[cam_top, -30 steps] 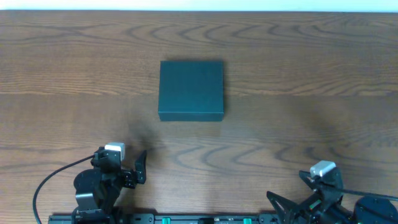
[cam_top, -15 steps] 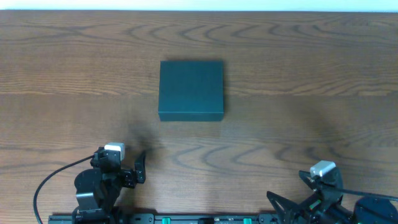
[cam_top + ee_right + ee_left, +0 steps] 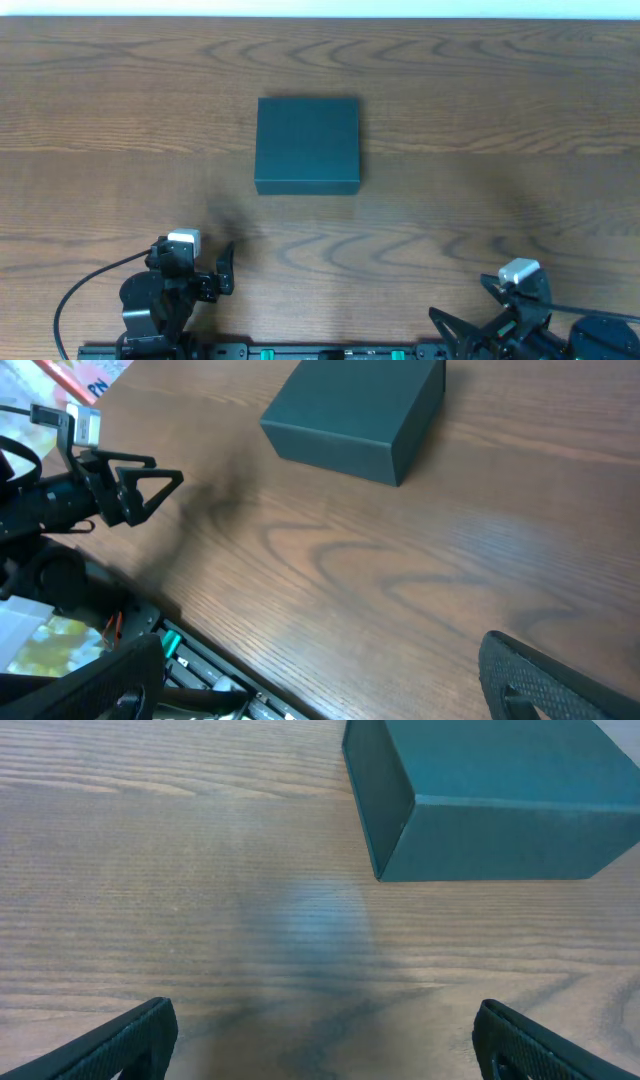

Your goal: Pack container

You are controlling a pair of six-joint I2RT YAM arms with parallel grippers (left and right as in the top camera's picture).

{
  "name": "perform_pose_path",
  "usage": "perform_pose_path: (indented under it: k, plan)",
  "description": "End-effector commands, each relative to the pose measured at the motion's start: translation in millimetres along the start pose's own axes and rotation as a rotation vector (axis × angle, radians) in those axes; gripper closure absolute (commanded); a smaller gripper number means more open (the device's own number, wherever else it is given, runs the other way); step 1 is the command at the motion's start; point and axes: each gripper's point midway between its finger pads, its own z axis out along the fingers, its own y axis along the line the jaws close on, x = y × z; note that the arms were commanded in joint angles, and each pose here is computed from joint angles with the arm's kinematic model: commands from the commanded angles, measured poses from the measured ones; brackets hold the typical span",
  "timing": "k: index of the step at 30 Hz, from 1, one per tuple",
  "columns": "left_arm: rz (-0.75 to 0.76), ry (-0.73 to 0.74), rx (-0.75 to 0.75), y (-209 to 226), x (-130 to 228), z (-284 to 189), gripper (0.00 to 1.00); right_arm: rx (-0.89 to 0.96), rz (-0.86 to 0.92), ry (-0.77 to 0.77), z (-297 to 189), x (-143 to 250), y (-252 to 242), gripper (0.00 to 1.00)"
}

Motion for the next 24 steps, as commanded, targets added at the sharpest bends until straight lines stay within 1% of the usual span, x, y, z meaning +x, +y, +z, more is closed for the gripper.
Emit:
perform_pose_path:
  k: [1,6,7,8,10,12,15,19,24]
  plan:
    - [0.001,-0.002,-0.011,3,2,1,0.05,-0.003,0.01,-0.004,-1,0,0,0.01]
    - [0.001,-0.002,-0.011,3,2,1,0.05,0.008,-0.004,-0.007,0,0,-1,0.01]
    - [0.001,-0.002,-0.011,3,2,1,0.05,0.045,-0.036,-0.016,-1,-2,-8,0.01]
    - [0.001,-0.002,-0.011,3,2,1,0.05,0.098,-0.043,-0.04,0,-7,-17,0.01]
    - [0.001,-0.002,-0.011,3,2,1,0.05,0.146,-0.042,-0.075,3,-15,-26,0.01]
    - [0.001,-0.002,-0.011,3,2,1,0.05,0.192,-0.065,-0.103,15,-20,-36,0.01]
    - [0.001,-0.001,-0.011,3,2,1,0.04,0.21,-0.13,-0.131,37,-21,-46,0.01]
    - [0.001,-0.001,-0.011,3,2,1,0.05,0.215,-0.157,-0.177,74,-9,-62,0.01]
    - [0.001,-0.002,-0.011,3,2,1,0.05,0.228,-0.156,-0.205,106,18,-82,0.01]
